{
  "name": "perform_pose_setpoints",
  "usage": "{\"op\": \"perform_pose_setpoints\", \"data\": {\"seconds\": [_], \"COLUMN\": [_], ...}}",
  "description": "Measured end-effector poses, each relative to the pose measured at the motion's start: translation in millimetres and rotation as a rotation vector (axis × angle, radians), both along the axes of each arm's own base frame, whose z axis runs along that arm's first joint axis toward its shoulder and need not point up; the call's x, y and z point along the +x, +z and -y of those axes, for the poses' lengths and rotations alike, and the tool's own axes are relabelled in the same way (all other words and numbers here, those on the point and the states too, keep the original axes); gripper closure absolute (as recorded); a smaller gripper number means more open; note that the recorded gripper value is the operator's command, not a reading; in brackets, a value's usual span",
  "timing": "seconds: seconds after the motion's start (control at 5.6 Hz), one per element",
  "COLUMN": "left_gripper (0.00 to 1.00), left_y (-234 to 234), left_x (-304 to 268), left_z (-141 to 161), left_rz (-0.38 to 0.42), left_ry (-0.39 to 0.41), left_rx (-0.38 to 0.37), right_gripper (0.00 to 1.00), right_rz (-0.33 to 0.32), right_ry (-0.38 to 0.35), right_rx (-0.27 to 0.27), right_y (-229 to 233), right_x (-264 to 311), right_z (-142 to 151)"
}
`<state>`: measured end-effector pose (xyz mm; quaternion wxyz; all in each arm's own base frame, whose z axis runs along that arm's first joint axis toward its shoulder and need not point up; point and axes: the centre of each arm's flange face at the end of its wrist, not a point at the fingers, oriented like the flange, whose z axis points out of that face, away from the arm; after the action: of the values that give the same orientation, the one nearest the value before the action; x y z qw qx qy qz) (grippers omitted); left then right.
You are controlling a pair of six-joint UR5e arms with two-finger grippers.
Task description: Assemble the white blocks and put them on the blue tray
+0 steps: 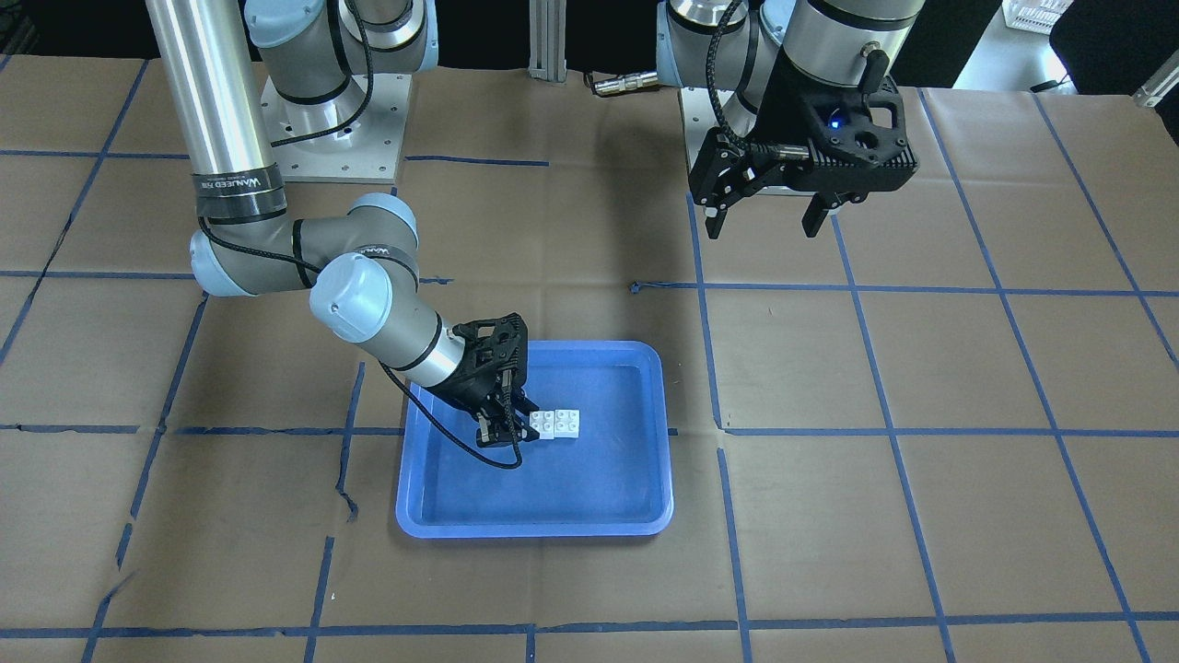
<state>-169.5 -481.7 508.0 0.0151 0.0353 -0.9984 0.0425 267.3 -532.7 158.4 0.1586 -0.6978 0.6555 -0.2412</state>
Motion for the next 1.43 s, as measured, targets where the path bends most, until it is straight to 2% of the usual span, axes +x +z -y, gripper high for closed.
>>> {"op": "perform_pose_setpoints", "data": {"seconds": [0.36, 0.54, 0.71, 1.07, 1.25, 1.43], "left_gripper": [0.01, 0.01, 0.01, 0.01, 0.01, 0.01], "left_y": [0.2, 0.2, 0.6, 1.4, 1.2, 1.1], "left_x": [-0.2, -0.2, -0.2, 0.0, 0.1, 0.1], "left_z": [0.0, 0.0, 0.1, 0.3, 0.4, 0.3], "left_rz": [0.0, 0.0, 0.0, 0.0, 0.001, 0.001], "left_ry": [0.0, 0.0, -0.001, -0.001, -0.001, -0.001], "left_rx": [-0.001, -0.001, -0.002, -0.004, -0.004, -0.003], "right_gripper": [0.27, 0.2, 0.01, 0.0, 0.0, 0.0], "right_rz": [0.001, 0.002, 0.002, -0.01, -0.049, -0.118], "right_ry": [0.0, 0.0, 0.0, -0.027, -0.096, -0.219], "right_rx": [0.0, -0.002, -0.004, -0.016, 0.022, 0.121], "right_y": [0.1, 0.9, 1.8, 15.6, 35.9, 69.8], "right_x": [0.1, 0.2, 0.1, -1.2, -4.8, -12.5], "right_z": [0.2, 0.9, 1.5, 9.9, 16.6, 16.8]}}
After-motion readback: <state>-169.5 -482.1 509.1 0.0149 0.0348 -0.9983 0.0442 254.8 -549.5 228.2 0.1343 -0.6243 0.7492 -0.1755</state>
